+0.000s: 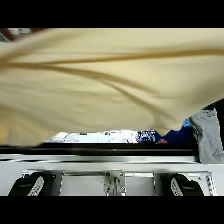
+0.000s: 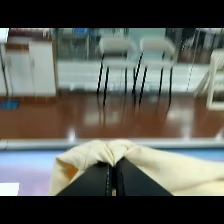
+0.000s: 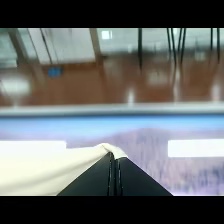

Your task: Fold the shirts.

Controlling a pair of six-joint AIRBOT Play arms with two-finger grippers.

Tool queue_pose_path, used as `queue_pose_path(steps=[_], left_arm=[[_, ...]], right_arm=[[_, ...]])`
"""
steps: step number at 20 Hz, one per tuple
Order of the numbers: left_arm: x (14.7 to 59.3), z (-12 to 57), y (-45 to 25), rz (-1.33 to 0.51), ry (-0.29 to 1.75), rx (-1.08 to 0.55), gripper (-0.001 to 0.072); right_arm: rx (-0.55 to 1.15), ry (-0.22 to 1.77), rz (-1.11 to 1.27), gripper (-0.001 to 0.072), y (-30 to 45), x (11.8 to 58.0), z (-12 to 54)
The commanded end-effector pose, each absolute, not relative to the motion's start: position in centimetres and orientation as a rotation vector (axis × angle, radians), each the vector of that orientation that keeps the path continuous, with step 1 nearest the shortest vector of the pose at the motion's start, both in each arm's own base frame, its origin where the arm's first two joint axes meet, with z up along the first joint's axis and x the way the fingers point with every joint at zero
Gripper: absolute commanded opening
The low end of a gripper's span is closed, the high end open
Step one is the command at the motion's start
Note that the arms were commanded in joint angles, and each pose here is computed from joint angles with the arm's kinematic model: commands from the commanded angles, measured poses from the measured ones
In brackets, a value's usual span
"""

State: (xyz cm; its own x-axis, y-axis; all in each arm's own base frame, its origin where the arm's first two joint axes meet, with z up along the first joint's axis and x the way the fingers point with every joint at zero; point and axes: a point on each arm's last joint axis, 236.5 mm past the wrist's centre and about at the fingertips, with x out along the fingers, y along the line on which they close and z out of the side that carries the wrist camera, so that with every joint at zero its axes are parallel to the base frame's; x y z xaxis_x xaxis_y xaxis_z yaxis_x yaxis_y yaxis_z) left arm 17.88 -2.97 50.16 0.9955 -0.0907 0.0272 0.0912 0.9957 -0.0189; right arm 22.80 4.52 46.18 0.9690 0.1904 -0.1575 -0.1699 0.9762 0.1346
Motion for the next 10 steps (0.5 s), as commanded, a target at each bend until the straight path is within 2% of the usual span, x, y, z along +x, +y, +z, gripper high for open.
queue_pose_path(steps=[1, 5, 8, 10], left_arm=[[20.6, 43.8, -1.5, -0.044, 0.189, -0.023, 0.0037], [26.0, 32.8, 0.9, 0.018, 0.48, -0.039, 0.0038], [30.8, 25.0, 2.3, 0.045, 0.616, -0.055, 0.0038], [34.4, 21.0, 2.8, 0.049, 0.647, -0.079, 0.0038]], right_arm=[[0.165, 0.585, 0.156, 0.0057, 3.6, 24.8, 37.0], [0.203, 0.902, 0.112, 0.0057, 1.3, 31.2, 26.7], [0.271, 0.999, 0.087, 0.0057, 0.3, 37.2, 18.9], [0.322, 0.997, 0.092, 0.0057, 0.6, 41.7, 15.0]])
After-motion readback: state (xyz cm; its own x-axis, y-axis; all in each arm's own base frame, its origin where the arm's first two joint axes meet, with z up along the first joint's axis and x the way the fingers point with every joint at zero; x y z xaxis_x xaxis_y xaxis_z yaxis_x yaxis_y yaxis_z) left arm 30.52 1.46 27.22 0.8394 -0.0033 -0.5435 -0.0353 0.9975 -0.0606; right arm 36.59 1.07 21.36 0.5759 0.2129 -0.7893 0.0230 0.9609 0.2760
